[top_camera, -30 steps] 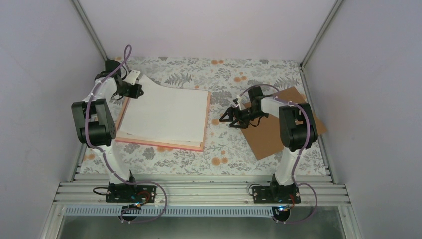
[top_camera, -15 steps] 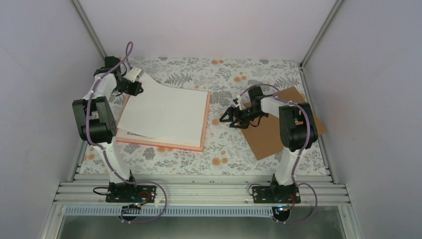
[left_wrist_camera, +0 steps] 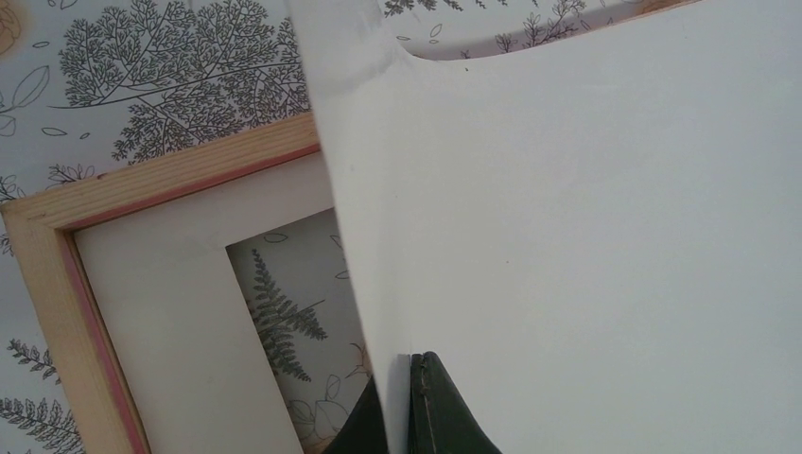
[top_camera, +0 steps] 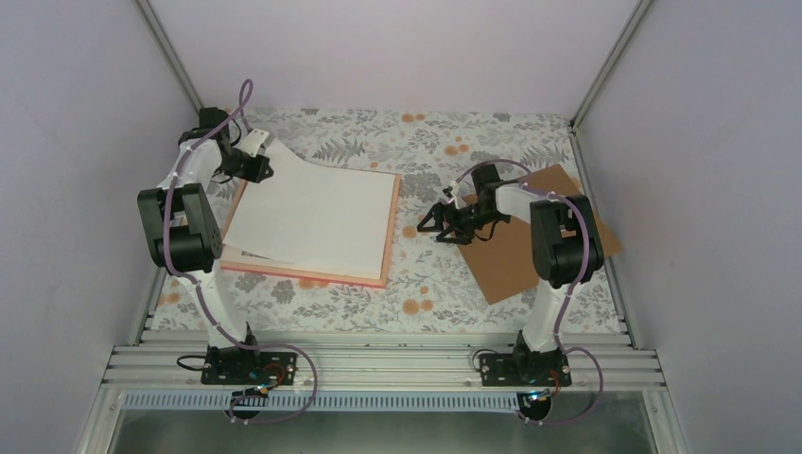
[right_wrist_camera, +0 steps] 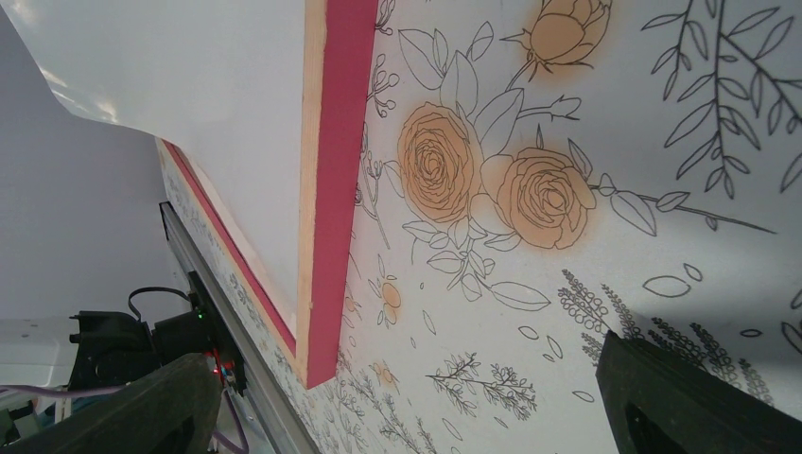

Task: Put the photo into the frame

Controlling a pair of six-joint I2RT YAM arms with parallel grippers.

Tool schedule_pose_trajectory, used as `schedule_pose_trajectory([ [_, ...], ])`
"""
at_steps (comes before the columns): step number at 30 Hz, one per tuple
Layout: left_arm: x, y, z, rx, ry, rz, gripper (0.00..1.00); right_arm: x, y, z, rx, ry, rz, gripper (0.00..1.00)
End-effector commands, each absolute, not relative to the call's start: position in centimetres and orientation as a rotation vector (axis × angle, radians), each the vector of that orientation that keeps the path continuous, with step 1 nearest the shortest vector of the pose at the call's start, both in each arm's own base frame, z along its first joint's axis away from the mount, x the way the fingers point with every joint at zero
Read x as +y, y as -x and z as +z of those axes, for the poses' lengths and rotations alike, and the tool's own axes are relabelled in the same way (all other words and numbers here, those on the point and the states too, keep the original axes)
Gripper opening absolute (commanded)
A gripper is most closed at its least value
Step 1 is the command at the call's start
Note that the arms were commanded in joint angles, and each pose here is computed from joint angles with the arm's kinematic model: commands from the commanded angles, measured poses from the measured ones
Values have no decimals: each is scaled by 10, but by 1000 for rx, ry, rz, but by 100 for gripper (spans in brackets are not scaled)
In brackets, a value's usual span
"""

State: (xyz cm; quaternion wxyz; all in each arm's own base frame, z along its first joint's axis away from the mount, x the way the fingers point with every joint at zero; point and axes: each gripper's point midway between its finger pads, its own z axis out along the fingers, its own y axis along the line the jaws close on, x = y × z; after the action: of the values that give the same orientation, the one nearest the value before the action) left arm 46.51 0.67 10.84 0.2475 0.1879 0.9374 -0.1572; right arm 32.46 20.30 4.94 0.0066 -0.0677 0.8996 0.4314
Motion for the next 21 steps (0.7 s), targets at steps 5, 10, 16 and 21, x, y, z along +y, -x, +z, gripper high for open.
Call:
schedule_pose_trajectory([
  [5,0,-454,97,2605,-538,-511,2,181,-325,22,2895,176,1165,100],
  [10,-2,-449,101,2617,-538,-527,2,181,-326,24,2890,179,1162,100],
  [16,3,-444,98,2623,-555,-473,2,182,-326,24,2888,179,1164,100],
  [21,7,-452,97,2623,-515,-439,7,182,-327,25,2885,179,1163,100],
])
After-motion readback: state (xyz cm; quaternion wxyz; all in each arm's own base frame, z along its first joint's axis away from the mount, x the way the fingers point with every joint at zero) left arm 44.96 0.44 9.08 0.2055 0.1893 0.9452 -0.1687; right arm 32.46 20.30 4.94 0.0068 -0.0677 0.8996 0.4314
